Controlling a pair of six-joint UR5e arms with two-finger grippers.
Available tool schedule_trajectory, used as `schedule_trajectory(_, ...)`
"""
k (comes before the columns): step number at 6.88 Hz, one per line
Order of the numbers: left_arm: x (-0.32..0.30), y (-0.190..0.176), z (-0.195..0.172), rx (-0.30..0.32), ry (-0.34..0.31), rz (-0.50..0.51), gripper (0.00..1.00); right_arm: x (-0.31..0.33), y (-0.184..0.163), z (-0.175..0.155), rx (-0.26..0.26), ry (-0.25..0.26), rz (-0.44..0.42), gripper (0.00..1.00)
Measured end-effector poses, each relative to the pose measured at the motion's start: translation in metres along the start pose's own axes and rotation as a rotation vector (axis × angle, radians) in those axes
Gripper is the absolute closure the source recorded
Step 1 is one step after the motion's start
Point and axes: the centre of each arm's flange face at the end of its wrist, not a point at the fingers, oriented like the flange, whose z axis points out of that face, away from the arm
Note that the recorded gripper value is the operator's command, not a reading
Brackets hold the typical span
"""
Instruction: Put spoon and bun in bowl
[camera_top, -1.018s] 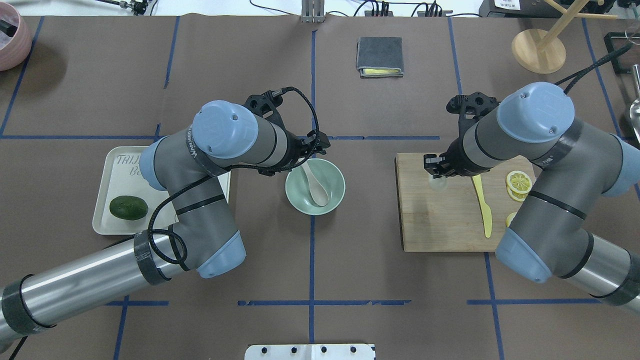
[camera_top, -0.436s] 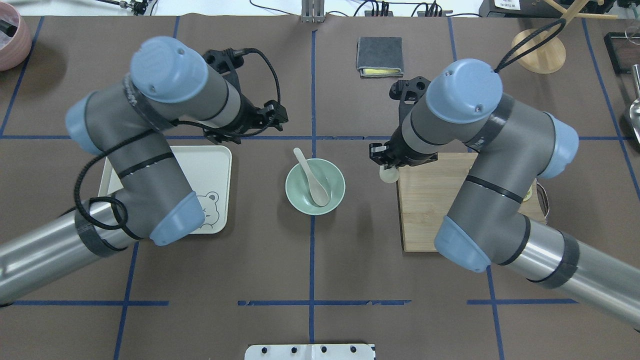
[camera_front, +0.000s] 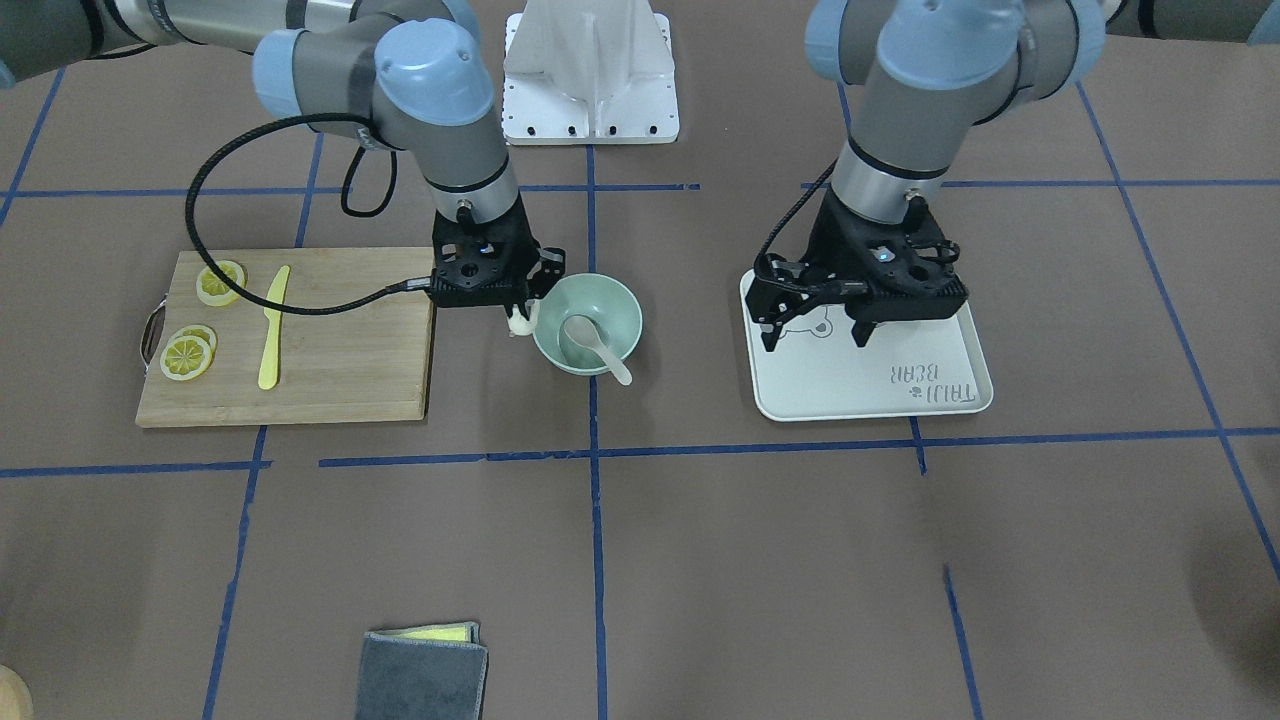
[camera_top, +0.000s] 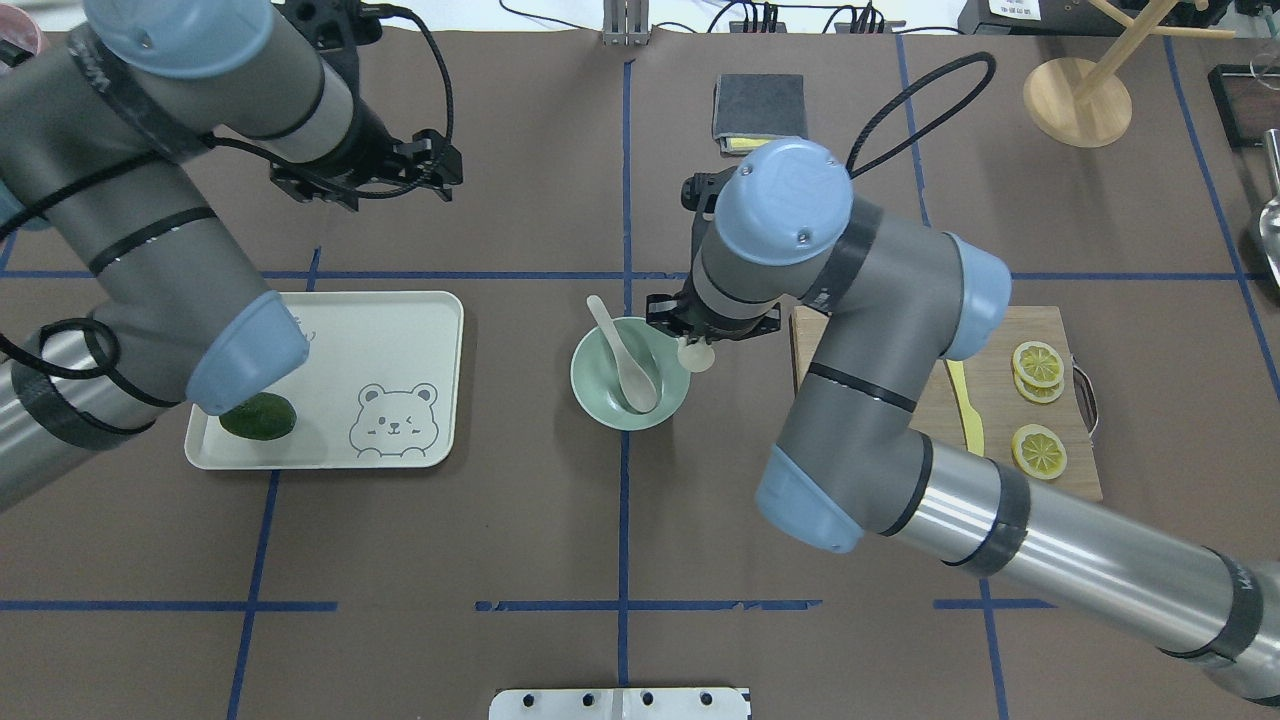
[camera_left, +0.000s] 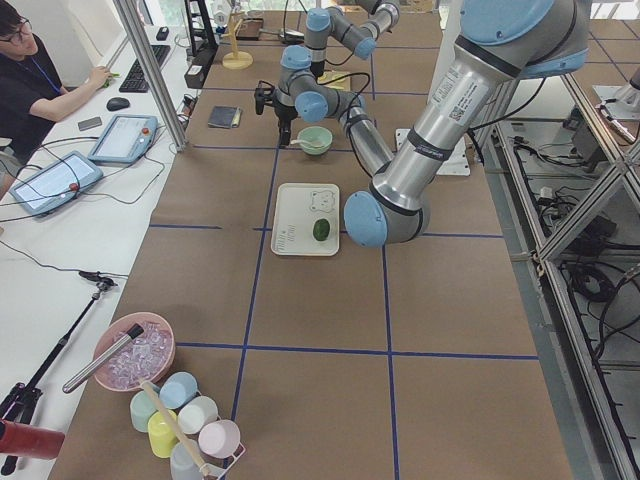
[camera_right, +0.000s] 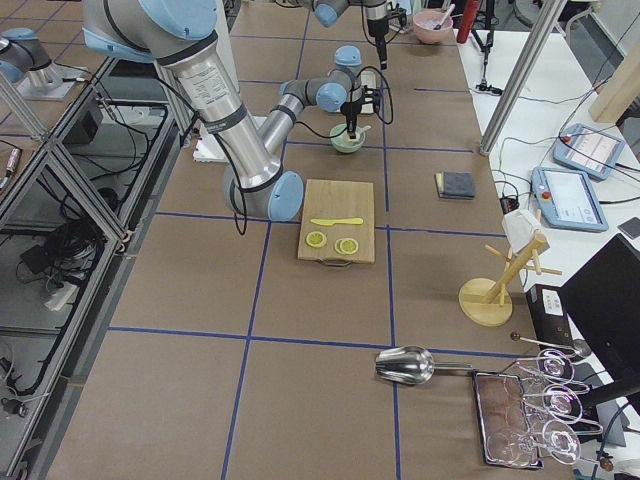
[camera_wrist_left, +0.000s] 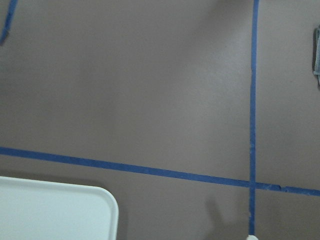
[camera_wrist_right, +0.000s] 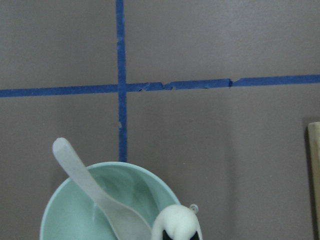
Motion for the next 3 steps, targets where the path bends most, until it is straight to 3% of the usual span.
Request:
schedule_trajectory(1,-0.035,-0.013,-0.012,0.020,-0.031,0.065,0.00,-0.021,0.008,0.009,-0.002,0.006,0.004,0.93)
schedule_trajectory(2,-0.066,-0.023,-0.022,0.037,-0.057,0.114,0.00,-0.033,0.014,0.014,-0.005,0.008,0.004,0.20)
schedule_trajectory(3,-0.090,-0.029,-0.027,0.045,-0.080,0.151,0.00,-0.039,0.018,0.016,-0.005,0.009,0.004,0.01)
